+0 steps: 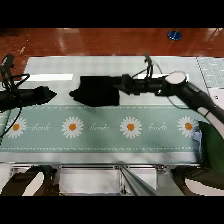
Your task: Fold the shirts.
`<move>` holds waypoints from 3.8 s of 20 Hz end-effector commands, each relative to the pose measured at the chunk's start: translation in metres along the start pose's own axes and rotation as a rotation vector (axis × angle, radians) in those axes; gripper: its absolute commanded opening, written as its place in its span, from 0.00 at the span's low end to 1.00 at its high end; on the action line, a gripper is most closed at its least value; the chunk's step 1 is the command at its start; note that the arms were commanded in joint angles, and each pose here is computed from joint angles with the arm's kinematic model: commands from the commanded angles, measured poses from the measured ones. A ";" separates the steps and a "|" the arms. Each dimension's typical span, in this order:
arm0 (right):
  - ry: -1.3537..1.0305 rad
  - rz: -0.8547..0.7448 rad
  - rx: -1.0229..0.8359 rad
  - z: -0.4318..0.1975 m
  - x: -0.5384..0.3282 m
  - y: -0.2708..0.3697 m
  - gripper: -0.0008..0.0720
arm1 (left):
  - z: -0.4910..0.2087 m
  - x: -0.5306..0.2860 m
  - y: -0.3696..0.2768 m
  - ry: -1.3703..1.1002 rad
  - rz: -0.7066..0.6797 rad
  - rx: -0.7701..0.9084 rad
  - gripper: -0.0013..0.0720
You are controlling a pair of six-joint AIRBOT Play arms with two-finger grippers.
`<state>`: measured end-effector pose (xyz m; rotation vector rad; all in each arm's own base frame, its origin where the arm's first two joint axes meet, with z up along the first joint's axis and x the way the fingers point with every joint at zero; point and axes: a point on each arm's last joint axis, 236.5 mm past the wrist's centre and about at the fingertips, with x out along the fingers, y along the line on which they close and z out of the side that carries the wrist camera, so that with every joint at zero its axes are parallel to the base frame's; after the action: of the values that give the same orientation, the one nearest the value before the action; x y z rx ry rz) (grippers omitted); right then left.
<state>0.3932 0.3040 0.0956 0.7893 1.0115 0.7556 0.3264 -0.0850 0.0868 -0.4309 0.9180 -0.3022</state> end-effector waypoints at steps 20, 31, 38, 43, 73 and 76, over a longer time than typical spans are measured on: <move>-0.297 -0.825 0.436 -0.038 -0.435 -0.115 0.05 | 0.021 0.014 -0.015 -0.090 -0.019 0.035 0.05; -0.519 -1.424 0.989 -0.189 -0.570 -0.118 0.05 | 0.019 0.034 -0.014 -0.065 -0.026 0.017 0.05; -0.257 -1.391 1.173 -0.249 -0.528 -0.165 0.53 | 0.015 0.045 -0.013 -0.043 -0.027 0.012 0.05; -0.247 -1.354 1.167 -0.242 -0.523 -0.194 0.56 | 0.039 0.038 -0.007 -0.119 -0.005 0.016 0.05; 0.089 -0.972 -0.118 0.059 -0.193 -0.184 0.05 | 0.060 0.077 0.011 0.184 0.259 0.199 0.05; 0.088 -0.972 -0.119 0.059 -0.193 -0.184 0.05 | 0.060 0.077 0.011 0.185 0.259 0.199 0.05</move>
<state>0.4143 0.0375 0.0420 0.0994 1.2520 0.0034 0.4205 -0.0946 0.0607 -0.0987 1.0953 -0.1972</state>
